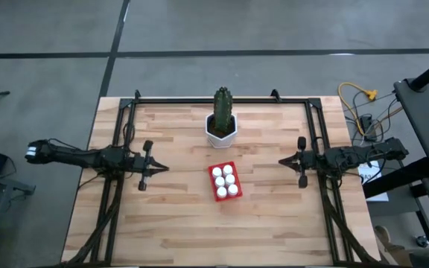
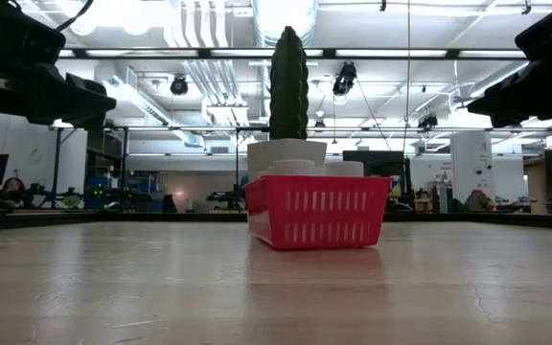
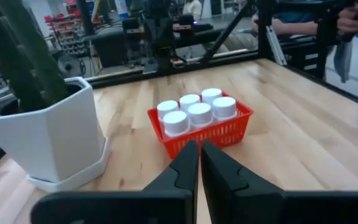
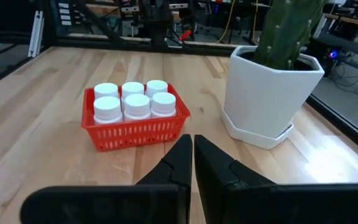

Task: Pick and place pill bottles into a basket
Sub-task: Return to Home Position

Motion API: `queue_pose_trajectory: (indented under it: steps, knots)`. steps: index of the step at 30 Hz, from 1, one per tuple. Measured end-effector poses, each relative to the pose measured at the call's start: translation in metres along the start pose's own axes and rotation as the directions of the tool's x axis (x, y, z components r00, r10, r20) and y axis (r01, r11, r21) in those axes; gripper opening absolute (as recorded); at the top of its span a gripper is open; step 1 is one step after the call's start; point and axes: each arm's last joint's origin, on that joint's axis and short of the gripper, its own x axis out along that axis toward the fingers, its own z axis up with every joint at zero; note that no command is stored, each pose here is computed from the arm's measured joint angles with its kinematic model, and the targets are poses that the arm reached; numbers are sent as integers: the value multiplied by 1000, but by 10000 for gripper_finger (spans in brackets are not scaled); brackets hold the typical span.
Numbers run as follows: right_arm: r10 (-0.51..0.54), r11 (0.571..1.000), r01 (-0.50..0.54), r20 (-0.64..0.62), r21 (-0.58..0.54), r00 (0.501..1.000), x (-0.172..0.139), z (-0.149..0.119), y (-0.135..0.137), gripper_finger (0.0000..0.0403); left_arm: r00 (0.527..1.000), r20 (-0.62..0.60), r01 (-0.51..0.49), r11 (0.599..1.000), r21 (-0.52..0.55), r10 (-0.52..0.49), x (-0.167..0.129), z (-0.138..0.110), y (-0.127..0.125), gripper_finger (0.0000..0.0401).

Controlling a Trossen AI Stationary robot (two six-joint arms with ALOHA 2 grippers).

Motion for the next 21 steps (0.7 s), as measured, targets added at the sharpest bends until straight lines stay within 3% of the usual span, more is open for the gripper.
queue_pose_trajectory:
  steps: [21]
  knots:
    - [93,995,-93,-3,20,996,0,0,3,8,998,60,37,999,1,-37,-4,4,-1,1]
